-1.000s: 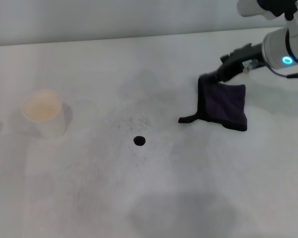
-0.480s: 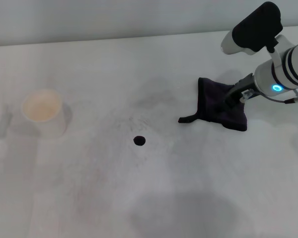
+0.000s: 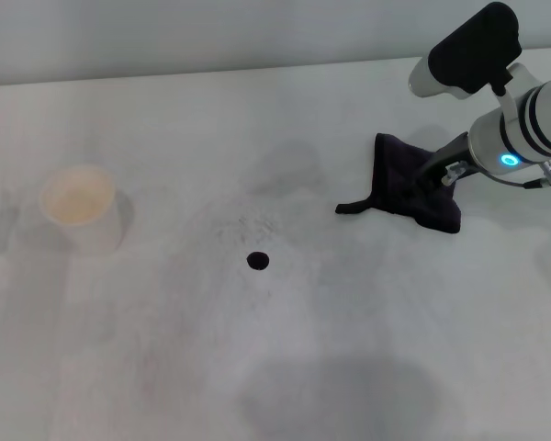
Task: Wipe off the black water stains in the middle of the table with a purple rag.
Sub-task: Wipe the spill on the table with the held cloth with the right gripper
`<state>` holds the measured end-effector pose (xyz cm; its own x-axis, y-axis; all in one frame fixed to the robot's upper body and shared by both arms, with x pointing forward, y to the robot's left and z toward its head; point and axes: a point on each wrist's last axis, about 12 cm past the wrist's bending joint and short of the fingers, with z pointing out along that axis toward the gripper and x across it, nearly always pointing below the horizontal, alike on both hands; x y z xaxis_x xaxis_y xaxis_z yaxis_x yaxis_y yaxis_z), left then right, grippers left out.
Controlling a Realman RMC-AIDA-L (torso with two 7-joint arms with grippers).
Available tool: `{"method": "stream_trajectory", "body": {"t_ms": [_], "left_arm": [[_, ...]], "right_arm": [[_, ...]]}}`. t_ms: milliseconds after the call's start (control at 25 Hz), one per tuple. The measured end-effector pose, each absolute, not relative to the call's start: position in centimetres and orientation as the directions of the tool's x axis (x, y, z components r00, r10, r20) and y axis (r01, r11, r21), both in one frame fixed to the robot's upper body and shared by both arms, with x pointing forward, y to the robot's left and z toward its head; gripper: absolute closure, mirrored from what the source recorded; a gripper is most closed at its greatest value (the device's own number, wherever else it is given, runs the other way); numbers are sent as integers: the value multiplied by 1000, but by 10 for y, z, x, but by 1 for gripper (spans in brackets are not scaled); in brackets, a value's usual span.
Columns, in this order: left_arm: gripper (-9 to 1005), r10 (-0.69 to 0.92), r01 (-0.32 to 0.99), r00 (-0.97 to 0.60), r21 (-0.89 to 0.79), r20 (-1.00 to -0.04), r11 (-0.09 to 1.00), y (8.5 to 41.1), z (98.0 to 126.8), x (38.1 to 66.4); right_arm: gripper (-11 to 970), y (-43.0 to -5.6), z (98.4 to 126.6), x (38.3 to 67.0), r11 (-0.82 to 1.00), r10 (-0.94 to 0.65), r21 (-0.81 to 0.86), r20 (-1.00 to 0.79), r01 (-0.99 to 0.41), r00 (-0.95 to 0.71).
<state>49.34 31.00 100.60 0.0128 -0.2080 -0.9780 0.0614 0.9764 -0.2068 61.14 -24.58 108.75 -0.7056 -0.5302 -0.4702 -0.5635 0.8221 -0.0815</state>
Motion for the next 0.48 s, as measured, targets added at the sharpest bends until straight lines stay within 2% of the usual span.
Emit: {"method": "stream_trajectory", "body": {"t_ms": [120,480], "left_arm": [[105,-204,61,19,-202,-979,977,311,1007,494],[106,-197,64,27,-195,-980,979,312,1009,497]], "right_arm": [[403,-246,1086,612,825,-526,-79,-467,-560,-710],[557,-243,1083,616,832,-516,-66,-455,-551,-725]]}}
